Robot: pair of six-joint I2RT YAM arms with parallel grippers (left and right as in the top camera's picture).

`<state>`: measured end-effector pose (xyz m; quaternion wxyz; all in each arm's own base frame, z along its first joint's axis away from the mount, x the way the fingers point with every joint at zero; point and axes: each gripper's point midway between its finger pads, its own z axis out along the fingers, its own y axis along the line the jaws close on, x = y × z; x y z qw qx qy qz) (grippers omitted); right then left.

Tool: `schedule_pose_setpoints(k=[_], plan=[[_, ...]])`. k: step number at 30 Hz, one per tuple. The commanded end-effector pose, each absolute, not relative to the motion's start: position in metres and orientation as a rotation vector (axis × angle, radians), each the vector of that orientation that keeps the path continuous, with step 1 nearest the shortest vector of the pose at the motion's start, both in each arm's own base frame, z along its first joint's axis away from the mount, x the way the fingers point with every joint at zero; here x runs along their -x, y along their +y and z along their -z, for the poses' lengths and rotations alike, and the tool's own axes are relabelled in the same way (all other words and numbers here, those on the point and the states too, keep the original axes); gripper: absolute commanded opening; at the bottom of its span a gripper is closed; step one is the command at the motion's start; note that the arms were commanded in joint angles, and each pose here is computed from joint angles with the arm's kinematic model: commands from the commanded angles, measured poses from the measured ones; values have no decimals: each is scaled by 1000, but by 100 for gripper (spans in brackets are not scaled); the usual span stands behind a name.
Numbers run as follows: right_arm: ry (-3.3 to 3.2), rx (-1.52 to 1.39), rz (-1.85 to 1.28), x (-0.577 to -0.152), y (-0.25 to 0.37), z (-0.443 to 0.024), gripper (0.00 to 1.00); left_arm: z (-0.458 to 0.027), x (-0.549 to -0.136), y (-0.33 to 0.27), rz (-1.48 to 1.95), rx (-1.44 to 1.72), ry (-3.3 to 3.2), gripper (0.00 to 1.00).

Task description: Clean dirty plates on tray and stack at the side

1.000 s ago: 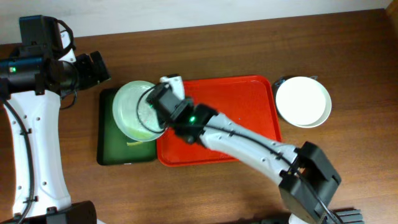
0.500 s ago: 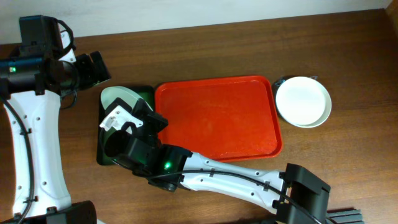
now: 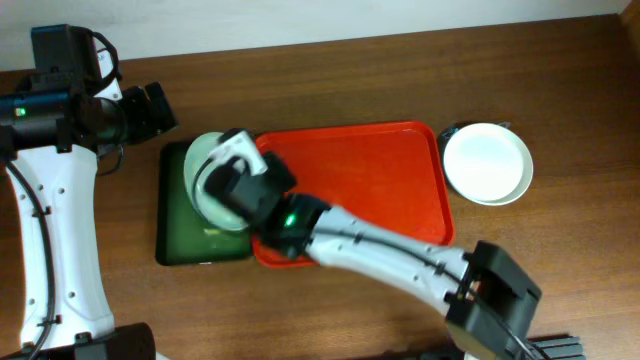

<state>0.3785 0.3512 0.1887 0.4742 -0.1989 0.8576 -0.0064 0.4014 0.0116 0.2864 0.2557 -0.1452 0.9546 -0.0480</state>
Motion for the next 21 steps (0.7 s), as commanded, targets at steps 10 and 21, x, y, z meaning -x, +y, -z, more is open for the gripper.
schedule_pose_setpoints(k=[10, 21], plan=[[2625, -483, -450, -426, 68, -167, 4, -290, -402, 13, 129, 409, 2581, 99], [2607, -1264, -229, -317, -181, -139, 6, -290, -402, 13, 129, 409, 2581, 99]])
